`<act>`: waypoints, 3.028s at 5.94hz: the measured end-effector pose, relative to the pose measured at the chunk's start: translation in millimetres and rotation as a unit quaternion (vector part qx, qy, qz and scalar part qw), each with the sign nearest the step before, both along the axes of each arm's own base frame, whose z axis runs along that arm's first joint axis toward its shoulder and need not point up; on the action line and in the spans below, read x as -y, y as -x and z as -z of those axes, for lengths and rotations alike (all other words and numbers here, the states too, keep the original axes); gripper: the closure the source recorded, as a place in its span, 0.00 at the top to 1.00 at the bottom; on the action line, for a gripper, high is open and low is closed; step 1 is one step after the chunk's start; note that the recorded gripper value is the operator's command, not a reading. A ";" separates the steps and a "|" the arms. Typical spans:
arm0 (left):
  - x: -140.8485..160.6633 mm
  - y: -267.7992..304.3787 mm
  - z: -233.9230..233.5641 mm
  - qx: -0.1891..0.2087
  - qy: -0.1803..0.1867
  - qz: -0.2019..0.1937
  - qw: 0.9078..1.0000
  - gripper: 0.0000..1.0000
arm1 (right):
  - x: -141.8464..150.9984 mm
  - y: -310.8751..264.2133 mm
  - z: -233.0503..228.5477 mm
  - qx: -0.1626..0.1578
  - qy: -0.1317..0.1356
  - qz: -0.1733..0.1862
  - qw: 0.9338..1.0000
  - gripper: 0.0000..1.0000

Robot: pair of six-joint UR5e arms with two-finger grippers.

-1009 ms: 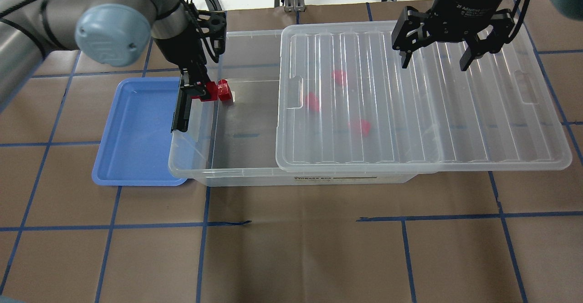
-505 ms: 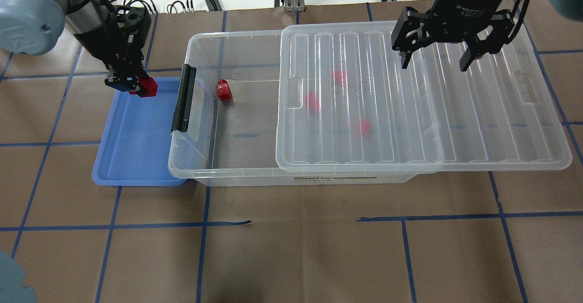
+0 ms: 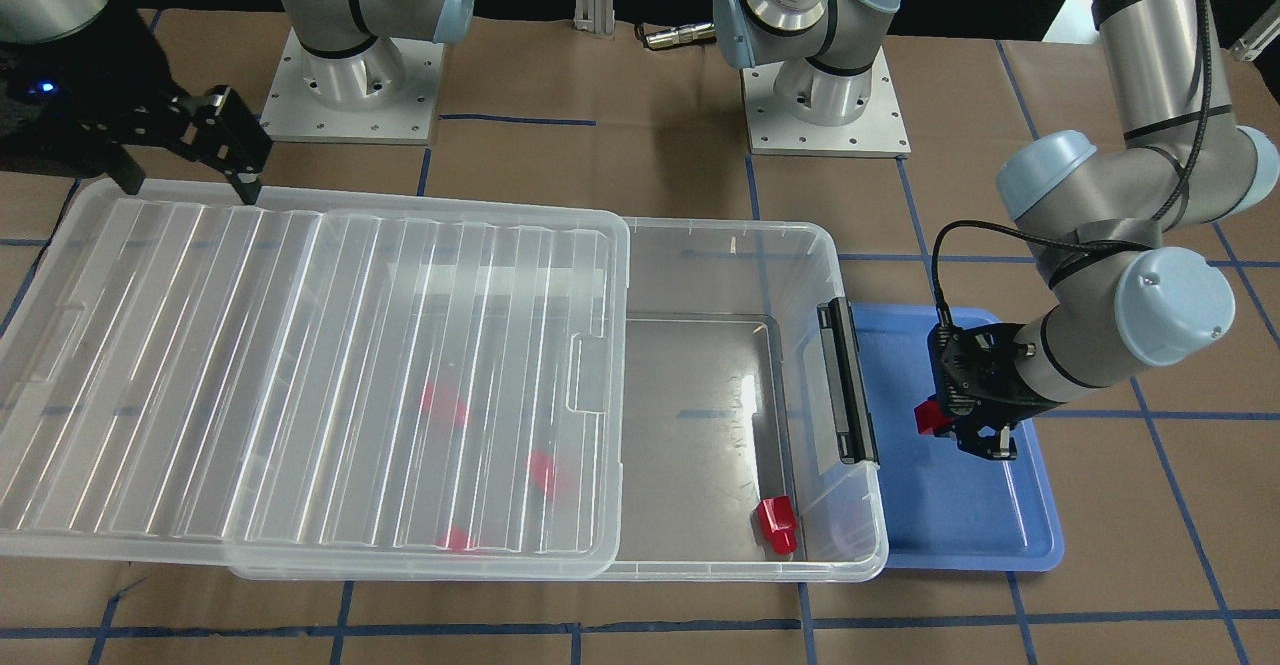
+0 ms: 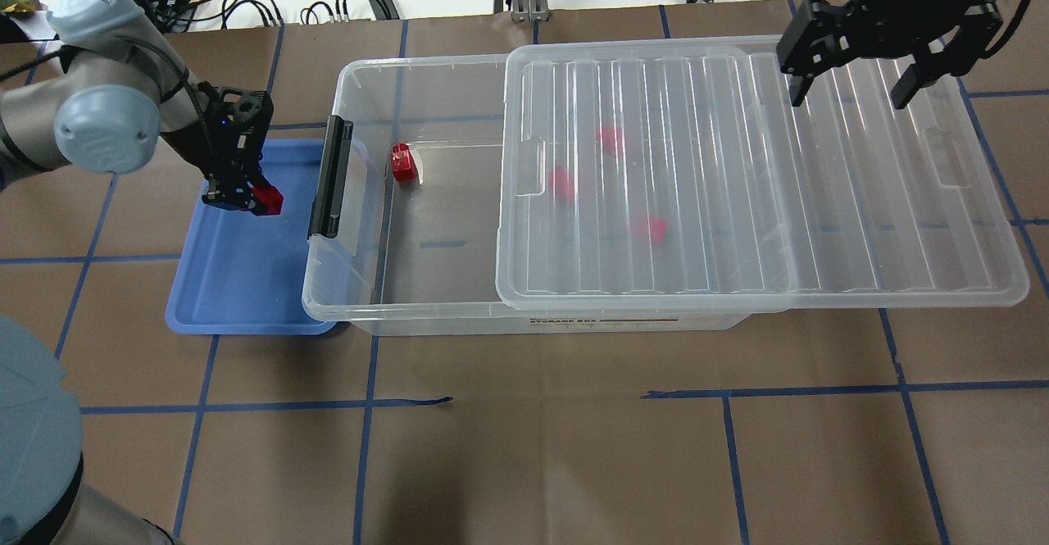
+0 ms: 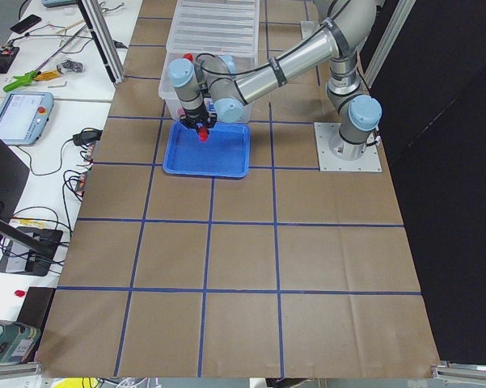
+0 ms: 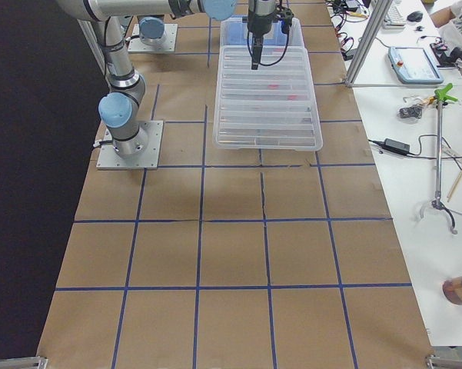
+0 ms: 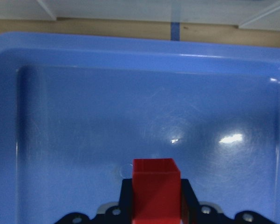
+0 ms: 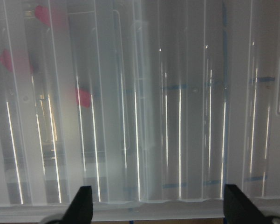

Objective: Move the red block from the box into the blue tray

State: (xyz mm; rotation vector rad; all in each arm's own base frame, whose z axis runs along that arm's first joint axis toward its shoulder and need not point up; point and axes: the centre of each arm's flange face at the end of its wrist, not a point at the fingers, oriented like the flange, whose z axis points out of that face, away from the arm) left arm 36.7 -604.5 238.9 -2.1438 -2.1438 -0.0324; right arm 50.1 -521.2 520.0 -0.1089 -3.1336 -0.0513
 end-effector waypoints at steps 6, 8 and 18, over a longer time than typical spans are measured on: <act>-15.2 6.5 6.6 0.014 -0.019 -0.020 1.000 0.99 | 26.9 272.6 133.1 -0.013 -0.030 -0.004 0.999 1.00; -28.4 31.4 -79.0 0.016 -0.044 -0.067 0.997 0.99 | 15.5 278.4 162.9 -0.016 -0.029 0.006 0.999 1.00; -115.7 171.0 -274.5 0.059 0.007 -0.578 0.814 0.99 | -2.0 182.1 189.3 0.018 -0.044 -0.018 0.999 1.00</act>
